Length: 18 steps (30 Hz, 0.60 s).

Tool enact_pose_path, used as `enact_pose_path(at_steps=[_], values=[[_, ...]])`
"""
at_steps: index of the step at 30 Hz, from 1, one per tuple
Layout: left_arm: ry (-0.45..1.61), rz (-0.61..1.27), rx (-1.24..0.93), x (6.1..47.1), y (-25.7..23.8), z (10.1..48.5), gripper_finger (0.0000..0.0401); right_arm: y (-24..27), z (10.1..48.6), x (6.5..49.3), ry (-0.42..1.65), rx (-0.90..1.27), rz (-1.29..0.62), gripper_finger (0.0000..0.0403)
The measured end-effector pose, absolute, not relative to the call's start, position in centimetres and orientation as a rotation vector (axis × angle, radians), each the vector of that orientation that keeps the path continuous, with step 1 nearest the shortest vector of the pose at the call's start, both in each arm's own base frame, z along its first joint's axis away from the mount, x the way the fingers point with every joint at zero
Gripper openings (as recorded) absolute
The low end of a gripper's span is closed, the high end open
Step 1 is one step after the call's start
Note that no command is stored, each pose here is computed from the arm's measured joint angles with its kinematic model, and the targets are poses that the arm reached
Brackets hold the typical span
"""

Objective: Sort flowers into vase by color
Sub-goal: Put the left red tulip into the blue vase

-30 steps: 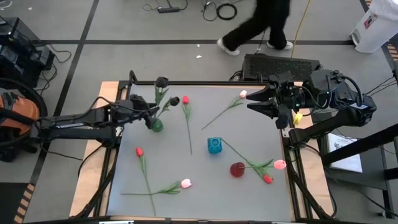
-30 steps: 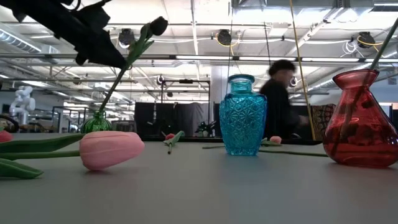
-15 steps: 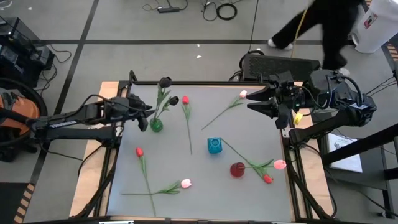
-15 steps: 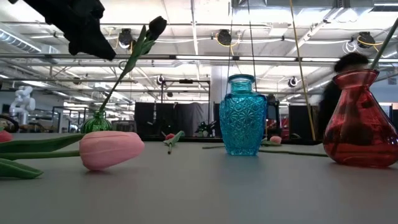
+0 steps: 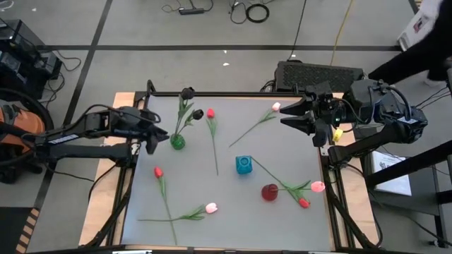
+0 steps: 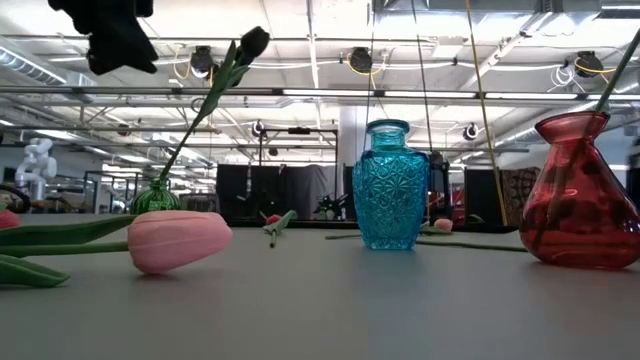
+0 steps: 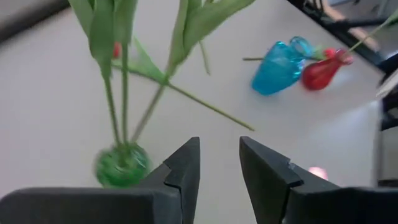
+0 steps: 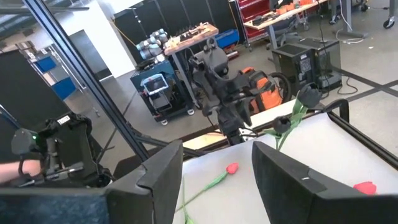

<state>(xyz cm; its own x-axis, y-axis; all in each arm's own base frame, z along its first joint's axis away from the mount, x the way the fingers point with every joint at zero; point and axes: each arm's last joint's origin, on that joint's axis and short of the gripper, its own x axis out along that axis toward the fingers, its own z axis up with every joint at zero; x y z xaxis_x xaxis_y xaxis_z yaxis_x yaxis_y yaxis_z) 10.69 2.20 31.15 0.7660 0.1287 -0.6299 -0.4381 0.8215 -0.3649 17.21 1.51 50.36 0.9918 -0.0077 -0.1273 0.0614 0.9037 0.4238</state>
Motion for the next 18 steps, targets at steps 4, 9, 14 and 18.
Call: enact_pose_path(at_steps=[4, 9, 14, 18], values=[[0.652, 0.334, -0.755, 10.5, 1.9, 31.0, 0.0118, 1.5, 50.4, 17.2, 0.124, 0.441, -0.036, 0.0185], [0.700, 0.333, -1.042, 10.3, 1.6, 30.7, 0.0118, 1.5, 50.4, 17.2, 0.124, 0.433, -0.035, 0.0185], [0.794, 0.351, -1.248, 9.9, 1.1, 30.3, 0.0118, 1.5, 50.3, 17.2, 0.127, 0.410, -0.034, 0.0185], [0.888, 0.375, -1.338, 9.4, 0.5, 29.9, 0.0118, 1.5, 50.1, 17.2, 0.149, 0.392, -0.038, 0.0185]])
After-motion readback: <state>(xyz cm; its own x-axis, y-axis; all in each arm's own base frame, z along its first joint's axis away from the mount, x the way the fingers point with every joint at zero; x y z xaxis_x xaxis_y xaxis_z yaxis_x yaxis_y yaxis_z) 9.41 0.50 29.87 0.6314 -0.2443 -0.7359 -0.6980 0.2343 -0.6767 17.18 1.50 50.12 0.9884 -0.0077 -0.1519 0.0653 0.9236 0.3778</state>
